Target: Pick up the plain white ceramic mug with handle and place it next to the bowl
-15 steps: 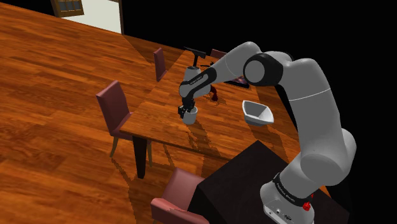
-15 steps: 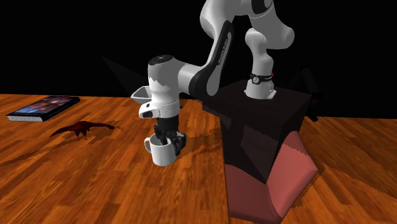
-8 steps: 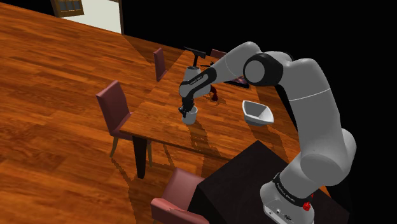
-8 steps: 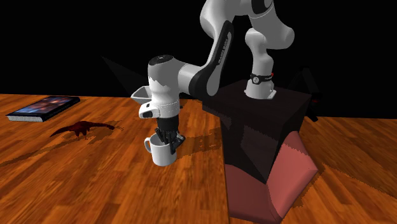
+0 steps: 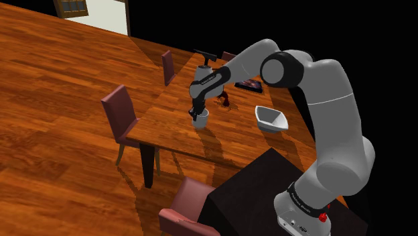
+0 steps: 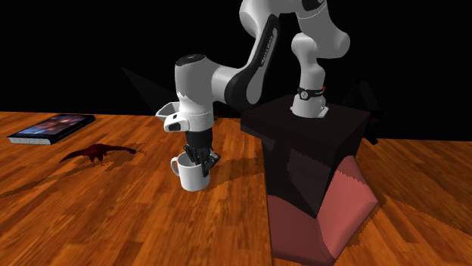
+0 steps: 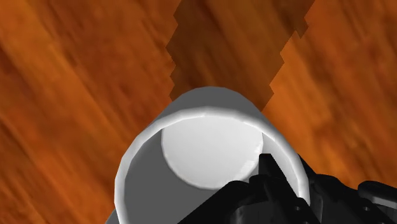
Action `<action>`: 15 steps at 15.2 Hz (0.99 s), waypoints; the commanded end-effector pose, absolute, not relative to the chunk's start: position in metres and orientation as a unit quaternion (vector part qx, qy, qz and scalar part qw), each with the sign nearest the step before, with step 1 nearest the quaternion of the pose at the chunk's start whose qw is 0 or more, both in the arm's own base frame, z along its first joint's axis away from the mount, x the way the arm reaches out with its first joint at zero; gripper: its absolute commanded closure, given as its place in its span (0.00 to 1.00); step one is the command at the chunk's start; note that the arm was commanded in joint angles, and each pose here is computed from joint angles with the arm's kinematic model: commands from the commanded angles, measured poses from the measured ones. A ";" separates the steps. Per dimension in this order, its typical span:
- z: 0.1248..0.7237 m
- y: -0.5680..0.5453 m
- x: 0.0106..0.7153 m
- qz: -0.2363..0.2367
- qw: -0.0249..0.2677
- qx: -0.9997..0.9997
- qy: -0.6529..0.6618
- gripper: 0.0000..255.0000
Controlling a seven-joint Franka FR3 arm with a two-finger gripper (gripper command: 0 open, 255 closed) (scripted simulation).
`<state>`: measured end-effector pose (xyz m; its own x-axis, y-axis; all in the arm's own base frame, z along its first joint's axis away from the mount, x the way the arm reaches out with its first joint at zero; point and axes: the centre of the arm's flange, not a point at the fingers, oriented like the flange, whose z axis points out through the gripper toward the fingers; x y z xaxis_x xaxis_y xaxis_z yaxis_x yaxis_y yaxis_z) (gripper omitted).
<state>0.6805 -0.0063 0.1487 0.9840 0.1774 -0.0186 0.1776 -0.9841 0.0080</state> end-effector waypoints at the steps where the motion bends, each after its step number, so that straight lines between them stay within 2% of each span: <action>1: 0.160 -0.007 0.682 -0.009 0.005 0.996 0.089 1.00; 15: 0.234 -0.007 0.682 -0.009 0.005 0.996 0.089 1.00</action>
